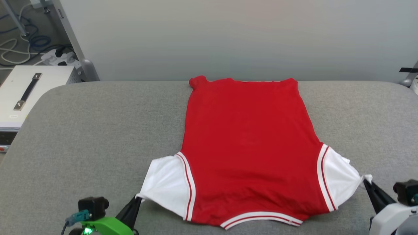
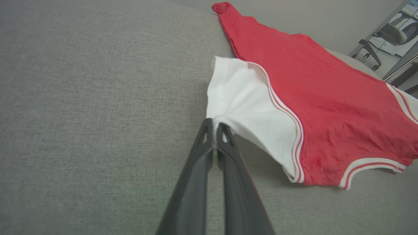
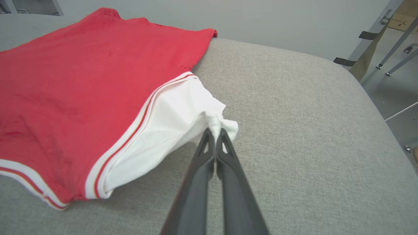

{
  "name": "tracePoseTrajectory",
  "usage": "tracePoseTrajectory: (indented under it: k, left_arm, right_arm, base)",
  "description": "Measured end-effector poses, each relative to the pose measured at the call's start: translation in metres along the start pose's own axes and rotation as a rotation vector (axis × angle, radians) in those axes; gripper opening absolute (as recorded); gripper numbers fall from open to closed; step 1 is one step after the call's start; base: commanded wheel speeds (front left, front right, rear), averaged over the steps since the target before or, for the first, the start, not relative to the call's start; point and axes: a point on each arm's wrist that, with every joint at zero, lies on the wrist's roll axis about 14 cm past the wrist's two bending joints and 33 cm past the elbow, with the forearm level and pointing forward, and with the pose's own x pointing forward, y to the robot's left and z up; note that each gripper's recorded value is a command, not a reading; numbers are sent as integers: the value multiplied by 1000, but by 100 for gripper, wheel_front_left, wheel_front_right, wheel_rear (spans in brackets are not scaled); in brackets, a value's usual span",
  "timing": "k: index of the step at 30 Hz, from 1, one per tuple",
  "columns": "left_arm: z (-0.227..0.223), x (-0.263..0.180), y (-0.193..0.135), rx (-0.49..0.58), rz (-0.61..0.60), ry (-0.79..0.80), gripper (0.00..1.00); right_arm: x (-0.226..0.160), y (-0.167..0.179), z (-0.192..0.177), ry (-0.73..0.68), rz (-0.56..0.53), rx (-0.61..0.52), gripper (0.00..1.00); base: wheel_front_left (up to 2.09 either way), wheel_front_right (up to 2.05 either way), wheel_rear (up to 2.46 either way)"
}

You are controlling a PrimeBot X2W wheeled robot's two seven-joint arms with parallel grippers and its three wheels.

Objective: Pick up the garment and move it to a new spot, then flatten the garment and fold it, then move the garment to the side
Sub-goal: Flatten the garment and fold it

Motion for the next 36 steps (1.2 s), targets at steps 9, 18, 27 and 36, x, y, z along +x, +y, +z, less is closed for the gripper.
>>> tracePoseTrajectory:
  k: [9,18,27,36]
  left_arm:
    - [-17,-37,14,-25,55,48,0]
    - [-24,-52,-7,-36,-5,118,0]
    - [-25,-50,-41,14,-84,202,0]
    - [-8,-32,-57,-3,-112,249,0]
  right_arm:
    - [-37,5,-28,82,-13,46,0]
    - [-53,9,-39,170,-1,74,0]
    - [-38,7,-28,279,39,118,100]
    - [32,3,54,304,138,70,100]
  base:
    - [0,0,0]
    - [0,0,0]
    - [0,0,0]
    - [0,0,0]
